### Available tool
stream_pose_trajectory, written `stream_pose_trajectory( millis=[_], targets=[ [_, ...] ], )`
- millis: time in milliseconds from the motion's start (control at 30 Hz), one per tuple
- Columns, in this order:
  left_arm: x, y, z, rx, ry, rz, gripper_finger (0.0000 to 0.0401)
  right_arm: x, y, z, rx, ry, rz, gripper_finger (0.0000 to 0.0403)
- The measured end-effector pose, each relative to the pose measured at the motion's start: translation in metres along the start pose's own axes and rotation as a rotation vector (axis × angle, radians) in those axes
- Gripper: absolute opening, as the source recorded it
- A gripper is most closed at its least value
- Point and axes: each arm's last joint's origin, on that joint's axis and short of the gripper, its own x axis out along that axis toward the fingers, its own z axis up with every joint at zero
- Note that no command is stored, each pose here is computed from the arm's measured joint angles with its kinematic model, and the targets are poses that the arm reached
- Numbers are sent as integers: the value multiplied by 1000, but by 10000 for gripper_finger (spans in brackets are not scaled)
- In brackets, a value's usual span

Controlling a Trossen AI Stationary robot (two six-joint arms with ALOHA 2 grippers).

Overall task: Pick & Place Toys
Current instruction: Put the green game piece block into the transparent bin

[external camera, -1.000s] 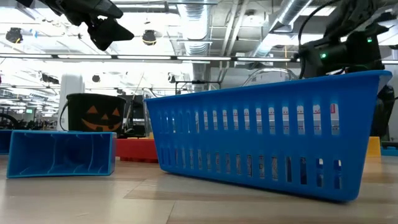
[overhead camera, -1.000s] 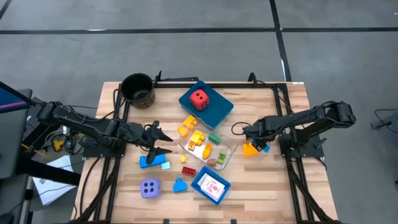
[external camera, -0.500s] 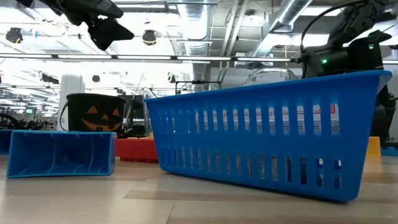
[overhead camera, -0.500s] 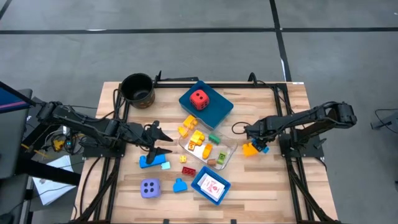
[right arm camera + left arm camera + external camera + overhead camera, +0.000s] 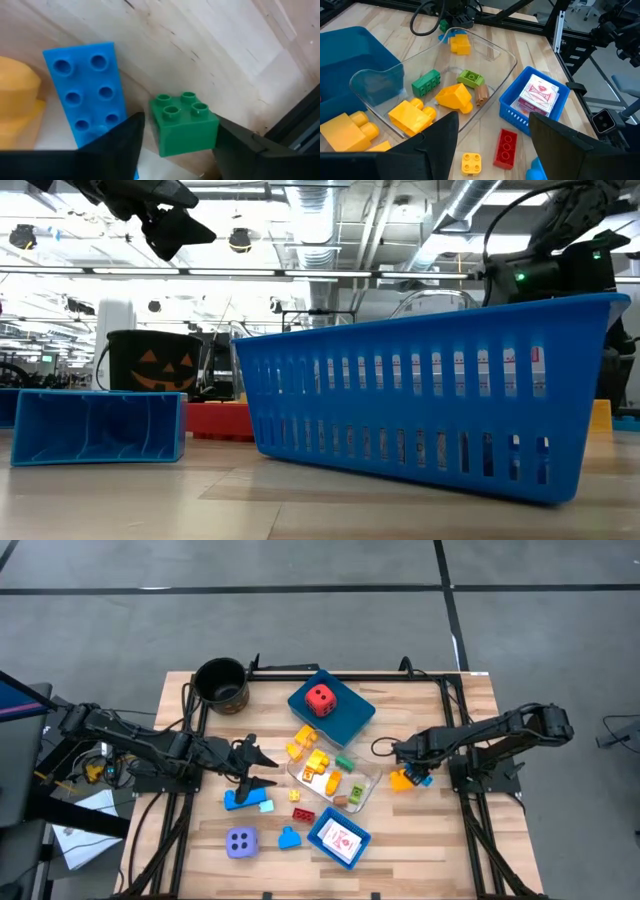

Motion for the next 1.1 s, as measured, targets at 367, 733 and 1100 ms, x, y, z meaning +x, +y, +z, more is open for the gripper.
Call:
stream_pose_trajectory(
  millis=[367,733,1100],
  targets=[
    [0,0,0,0,0,0,237,-1,5,-2,-49,-45,-12,130],
    [0,0,0,0,0,0,237,-4,14,-12,-35,-100,-54,130],
    [0,0,0,0,-1,0,237,-41,30,-16,-63,-197,-85,130]
  ],
)
